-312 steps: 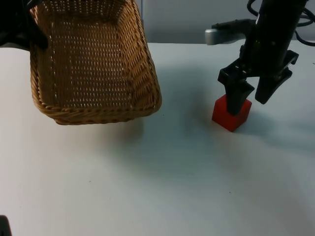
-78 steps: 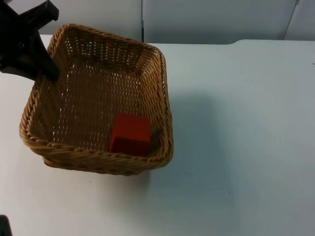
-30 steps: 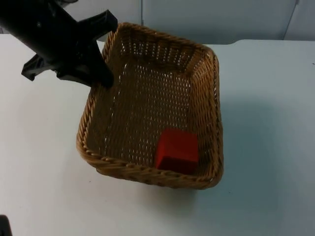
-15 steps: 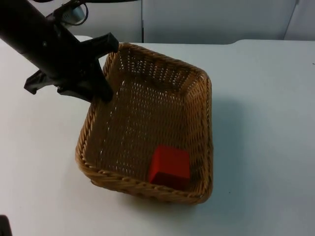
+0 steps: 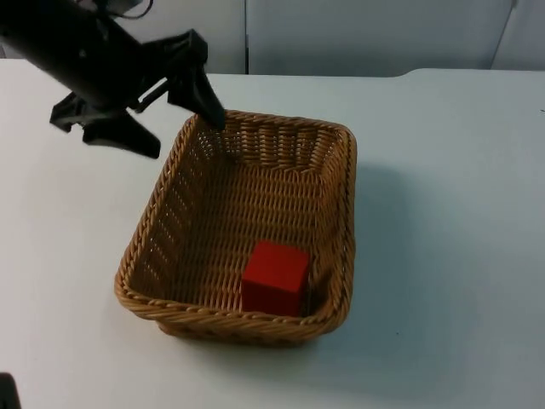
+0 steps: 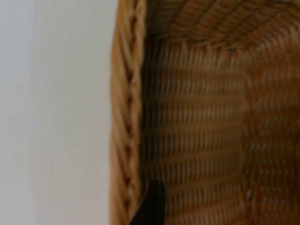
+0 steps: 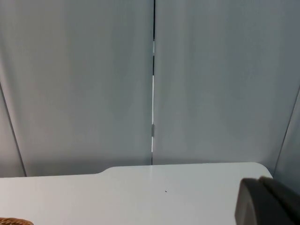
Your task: Pick up the basket with the left hand and place the cube into the basket with the right hand.
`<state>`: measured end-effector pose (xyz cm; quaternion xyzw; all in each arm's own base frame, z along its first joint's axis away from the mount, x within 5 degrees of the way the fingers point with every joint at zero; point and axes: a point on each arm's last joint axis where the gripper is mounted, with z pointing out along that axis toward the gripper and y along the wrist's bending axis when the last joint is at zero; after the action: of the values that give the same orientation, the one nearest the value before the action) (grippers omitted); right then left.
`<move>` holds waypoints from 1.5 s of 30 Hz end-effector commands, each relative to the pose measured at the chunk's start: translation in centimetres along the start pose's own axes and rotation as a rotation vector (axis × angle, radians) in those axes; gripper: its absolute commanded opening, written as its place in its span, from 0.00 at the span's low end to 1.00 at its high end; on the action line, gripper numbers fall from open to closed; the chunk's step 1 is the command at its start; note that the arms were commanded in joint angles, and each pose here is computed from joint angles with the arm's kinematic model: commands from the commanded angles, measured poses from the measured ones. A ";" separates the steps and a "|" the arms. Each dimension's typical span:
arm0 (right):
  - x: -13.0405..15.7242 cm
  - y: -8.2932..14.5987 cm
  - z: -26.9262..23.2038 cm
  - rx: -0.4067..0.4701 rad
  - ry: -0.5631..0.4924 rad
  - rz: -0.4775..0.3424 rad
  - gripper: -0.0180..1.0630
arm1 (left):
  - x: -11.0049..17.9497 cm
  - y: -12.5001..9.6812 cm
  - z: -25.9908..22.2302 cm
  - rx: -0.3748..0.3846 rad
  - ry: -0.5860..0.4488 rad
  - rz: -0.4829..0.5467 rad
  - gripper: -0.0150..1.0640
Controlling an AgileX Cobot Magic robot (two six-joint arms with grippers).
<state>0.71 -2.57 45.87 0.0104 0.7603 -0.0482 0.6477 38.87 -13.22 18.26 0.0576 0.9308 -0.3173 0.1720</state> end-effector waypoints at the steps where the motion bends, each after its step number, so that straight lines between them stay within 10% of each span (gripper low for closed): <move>1: 0.1 -0.1 0.0 0.009 -0.003 -0.002 0.01 | -1.6 -2.3 -1.3 0.106 -0.030 0.066 0.75; 8: 0.1 -0.1 0.0 0.009 -0.003 -0.002 0.01 | -5.7 -8.4 -6.5 0.251 -0.074 0.241 0.59; 12: 0.1 -0.1 0.0 0.009 -0.003 -0.002 0.01 | -7.1 -12.6 -12.2 0.105 -0.151 0.390 0.15; 15: 0.1 -0.1 0.0 0.009 -0.003 -0.002 0.01 | -6.9 -14.6 -15.3 0.023 -0.201 0.452 0.01; 28: 0.1 -0.1 0.0 0.010 -0.003 -0.003 0.01 | 1.1 -17.9 -33.1 -0.519 -0.516 0.471 0.01; 37: 0.0 -0.1 0.0 0.009 -0.018 -0.004 0.01 | 12.1 -17.2 -40.3 -0.582 -0.691 0.429 0.01; 45: -0.4 0.0 -0.1 0.006 -0.065 -0.008 0.01 | 19.2 -12.8 -37.6 -0.610 -0.609 0.350 0.01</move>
<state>0.76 -2.56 46.20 0.0080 0.7485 -0.0504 0.6612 7.55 -0.42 48.38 0.0681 0.8526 0.0046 0.5182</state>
